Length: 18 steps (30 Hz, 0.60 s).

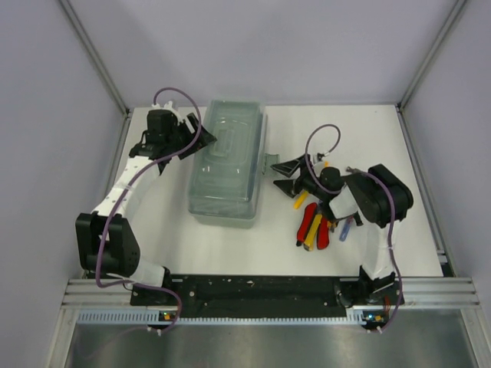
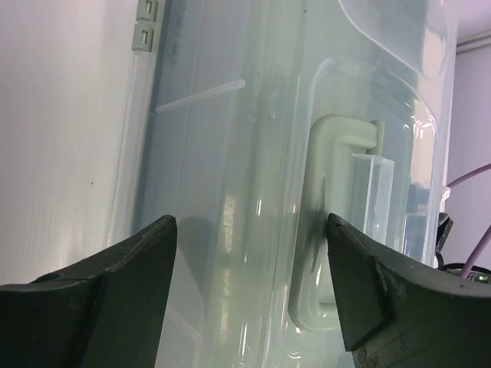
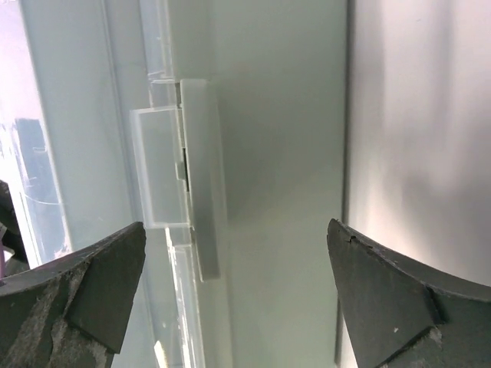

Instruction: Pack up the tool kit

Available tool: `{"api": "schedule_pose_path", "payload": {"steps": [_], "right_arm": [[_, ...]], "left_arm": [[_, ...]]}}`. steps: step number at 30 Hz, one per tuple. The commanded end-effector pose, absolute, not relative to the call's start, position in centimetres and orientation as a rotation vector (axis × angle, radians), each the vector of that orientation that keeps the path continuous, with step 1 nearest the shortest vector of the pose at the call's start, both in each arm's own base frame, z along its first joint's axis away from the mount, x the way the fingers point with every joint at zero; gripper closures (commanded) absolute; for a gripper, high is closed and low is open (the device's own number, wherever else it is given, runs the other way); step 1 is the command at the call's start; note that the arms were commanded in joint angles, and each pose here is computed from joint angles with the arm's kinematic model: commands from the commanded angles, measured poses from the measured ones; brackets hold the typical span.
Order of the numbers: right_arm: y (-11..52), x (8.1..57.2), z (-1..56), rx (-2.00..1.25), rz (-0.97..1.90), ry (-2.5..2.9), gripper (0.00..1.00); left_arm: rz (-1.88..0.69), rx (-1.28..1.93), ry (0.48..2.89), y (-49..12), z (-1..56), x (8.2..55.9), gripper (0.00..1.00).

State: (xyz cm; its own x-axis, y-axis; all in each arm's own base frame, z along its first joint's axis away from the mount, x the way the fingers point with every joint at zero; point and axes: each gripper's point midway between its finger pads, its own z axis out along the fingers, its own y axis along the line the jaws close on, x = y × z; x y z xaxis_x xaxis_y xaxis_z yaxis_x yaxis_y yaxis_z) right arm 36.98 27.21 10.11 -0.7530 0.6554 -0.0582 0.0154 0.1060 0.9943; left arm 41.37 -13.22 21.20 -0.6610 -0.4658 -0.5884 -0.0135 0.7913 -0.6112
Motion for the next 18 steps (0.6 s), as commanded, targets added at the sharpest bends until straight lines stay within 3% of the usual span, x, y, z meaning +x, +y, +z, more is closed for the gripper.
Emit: {"api": "schedule_pose_path", "payload": {"steps": [1,9,18], "right_arm": [[25.5,37.7,14.5,0.535,1.683,1.706,0.01],[25.4,37.9,17.0,0.333,1.506,1.811,0.03],[24.9,37.7,19.5,0.134,1.118,2.003,0.1]], "left_arm": [[-0.675,-0.472,2.528,-13.2,14.1,36.5,0.23],[-0.631,-0.29,2.39,-12.6,20.9,38.2,0.16],[-0.622,-0.136,2.202,-12.6,27.1,39.3,0.18]]}}
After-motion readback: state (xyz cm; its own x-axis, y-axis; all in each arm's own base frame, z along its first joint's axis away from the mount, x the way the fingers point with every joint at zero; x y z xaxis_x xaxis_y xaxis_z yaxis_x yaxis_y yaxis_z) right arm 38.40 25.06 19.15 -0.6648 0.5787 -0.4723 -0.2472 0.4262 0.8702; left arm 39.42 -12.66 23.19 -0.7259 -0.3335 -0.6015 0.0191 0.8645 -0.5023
